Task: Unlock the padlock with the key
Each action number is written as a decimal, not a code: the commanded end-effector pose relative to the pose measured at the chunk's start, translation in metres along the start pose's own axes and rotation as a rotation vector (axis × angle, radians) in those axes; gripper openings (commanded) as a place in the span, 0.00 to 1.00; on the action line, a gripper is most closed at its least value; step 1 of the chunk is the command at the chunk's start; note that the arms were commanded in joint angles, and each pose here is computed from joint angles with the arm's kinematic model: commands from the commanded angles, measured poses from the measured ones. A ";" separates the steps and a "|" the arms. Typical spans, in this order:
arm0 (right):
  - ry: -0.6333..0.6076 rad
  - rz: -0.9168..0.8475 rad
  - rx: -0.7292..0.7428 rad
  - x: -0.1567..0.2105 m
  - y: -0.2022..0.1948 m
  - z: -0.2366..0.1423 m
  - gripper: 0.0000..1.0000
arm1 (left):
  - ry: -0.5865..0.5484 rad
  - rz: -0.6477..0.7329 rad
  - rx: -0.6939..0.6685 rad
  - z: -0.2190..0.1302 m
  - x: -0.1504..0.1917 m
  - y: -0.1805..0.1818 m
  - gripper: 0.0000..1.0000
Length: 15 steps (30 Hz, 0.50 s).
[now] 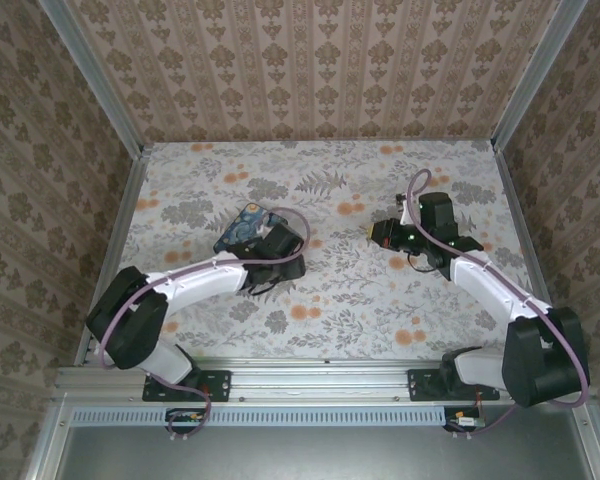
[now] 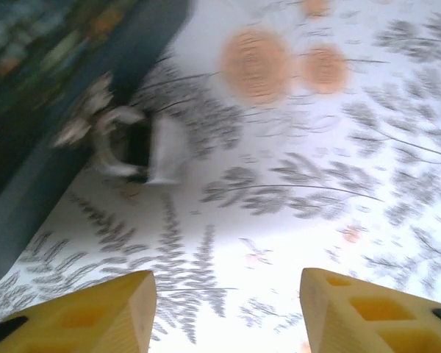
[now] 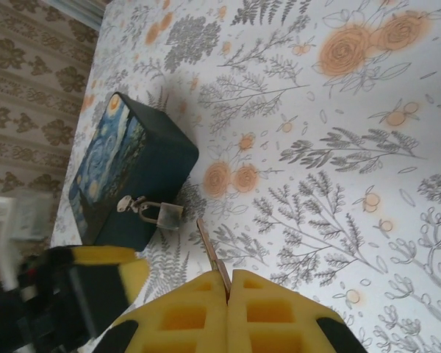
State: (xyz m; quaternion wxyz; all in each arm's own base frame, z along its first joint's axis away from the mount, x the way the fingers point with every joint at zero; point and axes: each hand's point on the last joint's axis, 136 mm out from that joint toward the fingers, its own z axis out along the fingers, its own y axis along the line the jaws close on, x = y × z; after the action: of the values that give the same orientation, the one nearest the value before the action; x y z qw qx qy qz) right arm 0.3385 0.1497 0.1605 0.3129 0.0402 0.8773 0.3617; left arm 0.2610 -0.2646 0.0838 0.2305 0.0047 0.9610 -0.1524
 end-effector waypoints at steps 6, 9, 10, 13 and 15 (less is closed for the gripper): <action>-0.026 -0.001 0.050 -0.024 -0.009 0.002 0.00 | 0.048 0.174 -0.066 -0.019 0.006 0.000 0.66; -0.011 -0.010 0.049 -0.023 -0.009 0.005 0.00 | 0.007 0.074 -0.087 -0.012 0.008 0.013 0.69; -0.007 -0.015 0.049 -0.023 -0.010 0.005 0.00 | -0.013 0.044 -0.083 -0.010 0.006 0.014 0.73; -0.003 -0.023 0.062 -0.023 -0.014 0.006 0.00 | -0.095 -0.044 -0.108 -0.004 -0.004 0.014 0.78; -0.011 -0.018 0.065 -0.026 -0.017 0.007 0.00 | -0.174 -0.133 -0.181 -0.002 -0.012 0.018 0.78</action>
State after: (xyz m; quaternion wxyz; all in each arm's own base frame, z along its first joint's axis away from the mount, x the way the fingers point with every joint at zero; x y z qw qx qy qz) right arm 0.3592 0.1382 0.1551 0.3108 0.0492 0.8862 0.3399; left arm 0.2485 -0.2437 0.0704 0.2346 0.0010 0.9685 -0.0830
